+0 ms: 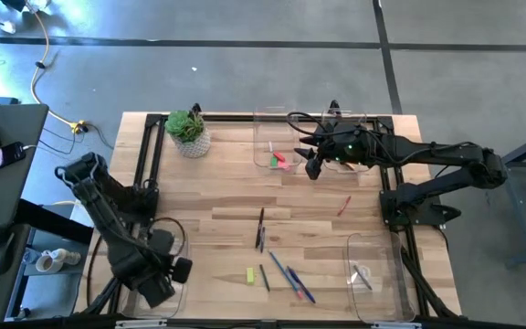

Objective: Sort crayons/erasers/pens/pencils in bins
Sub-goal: Put the violet pen into the bottom left transparent bin, then put the black pen into the bottom left transparent bin

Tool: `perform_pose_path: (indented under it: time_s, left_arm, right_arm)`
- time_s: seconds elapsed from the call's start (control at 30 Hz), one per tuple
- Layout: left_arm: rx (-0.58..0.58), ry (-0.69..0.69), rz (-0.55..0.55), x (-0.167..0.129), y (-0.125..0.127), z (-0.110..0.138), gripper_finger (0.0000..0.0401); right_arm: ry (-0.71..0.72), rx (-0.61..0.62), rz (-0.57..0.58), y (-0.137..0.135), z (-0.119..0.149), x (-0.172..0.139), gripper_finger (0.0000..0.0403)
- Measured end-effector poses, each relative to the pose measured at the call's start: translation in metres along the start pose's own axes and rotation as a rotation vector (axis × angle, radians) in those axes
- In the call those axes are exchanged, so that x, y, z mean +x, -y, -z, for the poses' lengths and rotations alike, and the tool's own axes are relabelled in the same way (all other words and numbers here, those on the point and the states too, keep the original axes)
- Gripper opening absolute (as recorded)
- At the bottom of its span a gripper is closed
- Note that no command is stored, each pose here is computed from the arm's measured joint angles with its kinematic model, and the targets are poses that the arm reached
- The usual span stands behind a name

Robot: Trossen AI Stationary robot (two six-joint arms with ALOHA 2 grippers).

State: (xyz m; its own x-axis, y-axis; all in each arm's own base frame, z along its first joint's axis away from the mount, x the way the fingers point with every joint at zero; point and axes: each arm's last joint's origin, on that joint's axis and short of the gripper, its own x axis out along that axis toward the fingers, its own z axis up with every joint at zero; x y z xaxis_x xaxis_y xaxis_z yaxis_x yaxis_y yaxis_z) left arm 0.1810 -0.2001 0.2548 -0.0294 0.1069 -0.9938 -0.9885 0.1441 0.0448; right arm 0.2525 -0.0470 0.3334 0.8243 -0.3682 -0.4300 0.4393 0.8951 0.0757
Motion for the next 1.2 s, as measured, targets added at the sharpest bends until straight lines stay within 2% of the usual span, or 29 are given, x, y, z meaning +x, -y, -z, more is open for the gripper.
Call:
perform_pose_path:
  time_s: [0.17, 0.47, 0.67, 0.97, 1.2]
  left_arm:
    - [0.02, -0.018, -0.098, 0.017, 0.006, 0.013, 0.0016]
    - [0.024, -0.043, -0.146, 0.033, 0.011, 0.029, 0.0016]
    - [0.032, -0.03, -0.159, 0.039, 0.013, 0.031, 0.0019]
    - [0.04, -0.034, -0.152, 0.04, 0.013, 0.03, 0.0046]
    - [0.047, -0.006, -0.178, 0.045, 0.014, 0.031, 0.0026]
  right_arm:
    - [-0.003, 0.0, 0.001, 0.0, 0.0, 0.0, 0.0161]
    - [-0.003, 0.0, 0.001, 0.0, 0.0, 0.0, 0.0161]
    - [-0.003, 0.0, 0.001, 0.0, 0.0, 0.0, 0.0161]
    - [-0.003, 0.0, 0.001, 0.0, 0.0, 0.0, 0.0161]
    - [-0.003, 0.0, 0.001, 0.0, 0.0, 0.0, 0.0161]
